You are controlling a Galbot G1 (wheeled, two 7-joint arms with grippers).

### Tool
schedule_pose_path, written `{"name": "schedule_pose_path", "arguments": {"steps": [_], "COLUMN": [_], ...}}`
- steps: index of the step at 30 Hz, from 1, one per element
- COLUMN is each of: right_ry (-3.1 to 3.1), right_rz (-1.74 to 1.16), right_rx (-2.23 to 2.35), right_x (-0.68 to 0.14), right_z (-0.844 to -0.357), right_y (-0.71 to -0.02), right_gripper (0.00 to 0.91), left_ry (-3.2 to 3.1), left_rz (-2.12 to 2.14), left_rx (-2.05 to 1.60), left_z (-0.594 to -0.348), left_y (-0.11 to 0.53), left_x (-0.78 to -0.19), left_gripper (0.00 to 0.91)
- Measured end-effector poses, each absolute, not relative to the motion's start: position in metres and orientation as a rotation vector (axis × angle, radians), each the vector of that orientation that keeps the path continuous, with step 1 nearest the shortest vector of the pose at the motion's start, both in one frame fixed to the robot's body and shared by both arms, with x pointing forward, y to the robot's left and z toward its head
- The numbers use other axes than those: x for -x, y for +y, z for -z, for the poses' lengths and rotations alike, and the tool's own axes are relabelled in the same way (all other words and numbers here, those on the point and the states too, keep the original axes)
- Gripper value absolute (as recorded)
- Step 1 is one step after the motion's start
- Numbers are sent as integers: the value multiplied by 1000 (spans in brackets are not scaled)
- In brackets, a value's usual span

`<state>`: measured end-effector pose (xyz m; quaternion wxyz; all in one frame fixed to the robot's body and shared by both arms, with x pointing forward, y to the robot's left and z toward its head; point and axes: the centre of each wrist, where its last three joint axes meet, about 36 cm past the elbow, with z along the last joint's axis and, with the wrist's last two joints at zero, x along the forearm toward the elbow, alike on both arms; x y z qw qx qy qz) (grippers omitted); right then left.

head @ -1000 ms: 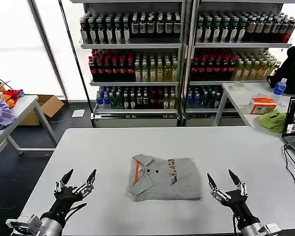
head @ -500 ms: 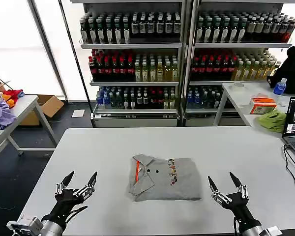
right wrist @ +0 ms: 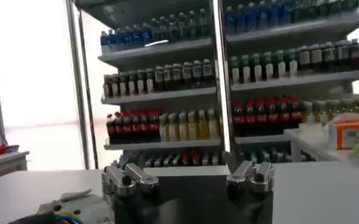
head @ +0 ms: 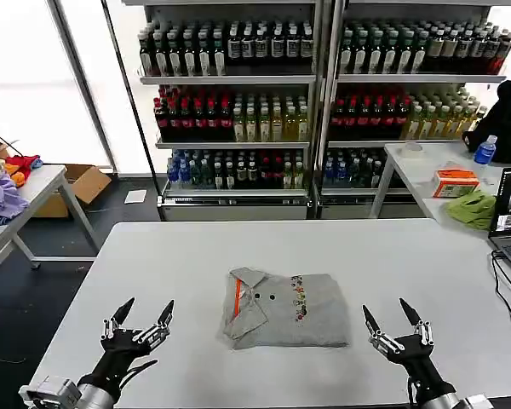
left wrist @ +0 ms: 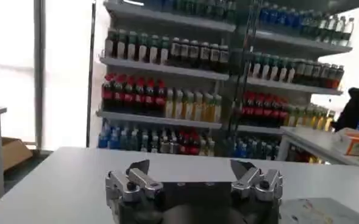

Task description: Fold and organize the clothes.

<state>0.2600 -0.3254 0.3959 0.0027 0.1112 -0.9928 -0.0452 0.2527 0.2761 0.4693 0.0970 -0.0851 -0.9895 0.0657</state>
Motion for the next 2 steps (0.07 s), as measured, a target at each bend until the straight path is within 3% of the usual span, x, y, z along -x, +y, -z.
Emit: {"name": "schedule_pose_path", "arguments": {"steps": [2], "right_ry": [-3110], "right_rz": [144], "right_rx": [-349], "right_x": [-260], "right_z": [-396], "right_y": [-326], "right_gripper": [907], "left_ry": [-2928], "left_rz": [-194], "left_rx": [263], "left_z": [-468], "left_y": [273], "left_x": [-251], "left_gripper": [907]}}
